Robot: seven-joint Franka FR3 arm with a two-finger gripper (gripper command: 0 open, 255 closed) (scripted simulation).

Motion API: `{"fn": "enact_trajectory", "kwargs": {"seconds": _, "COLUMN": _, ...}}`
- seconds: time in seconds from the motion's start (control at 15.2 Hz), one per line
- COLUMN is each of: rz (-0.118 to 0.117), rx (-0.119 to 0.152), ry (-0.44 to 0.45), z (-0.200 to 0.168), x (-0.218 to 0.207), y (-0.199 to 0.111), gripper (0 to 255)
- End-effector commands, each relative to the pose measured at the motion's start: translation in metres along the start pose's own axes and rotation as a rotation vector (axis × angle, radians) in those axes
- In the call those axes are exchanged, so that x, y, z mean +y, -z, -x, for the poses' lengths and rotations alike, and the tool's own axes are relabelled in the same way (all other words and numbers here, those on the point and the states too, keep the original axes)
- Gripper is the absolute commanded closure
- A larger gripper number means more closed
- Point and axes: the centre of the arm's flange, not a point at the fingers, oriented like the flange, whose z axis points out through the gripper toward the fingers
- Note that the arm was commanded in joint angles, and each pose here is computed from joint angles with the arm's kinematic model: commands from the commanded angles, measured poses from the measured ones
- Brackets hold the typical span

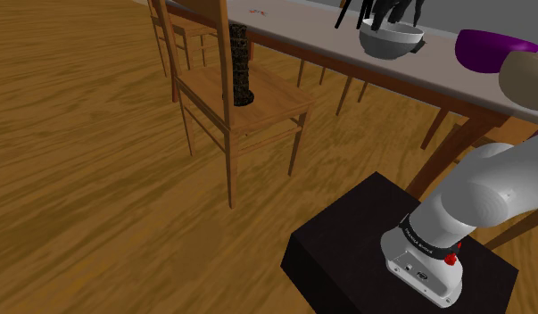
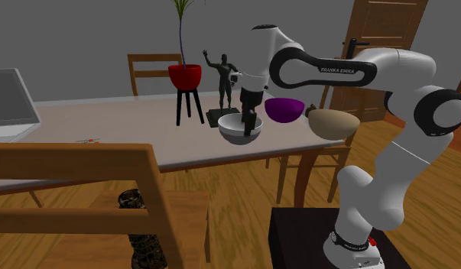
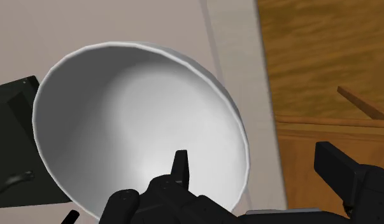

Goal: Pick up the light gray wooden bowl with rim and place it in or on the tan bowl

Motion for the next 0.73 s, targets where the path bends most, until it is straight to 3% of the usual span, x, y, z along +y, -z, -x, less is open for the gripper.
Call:
{"fn": "enact_trajectory", "kwargs": {"seconds": 0.0, "rz": 0.001, "rx": 0.0, "ry": 0.001, "z": 0.0, "x": 0.001, "y": -0.01, "gripper": 0}}
{"fn": "enact_trajectory", "kwargs": {"seconds": 0.26, "rz": 0.001, "rx": 0.0, "ry": 0.001, "z": 0.0, "x": 0.001, "y": -0.029, "gripper": 0}}
{"fn": "enact_trajectory", "kwargs": {"seconds": 0.66, "rz": 0.001, "rx": 0.0, "ry": 0.001, "z": 0.0, "x": 0.001, "y": -0.029, "gripper": 0}}
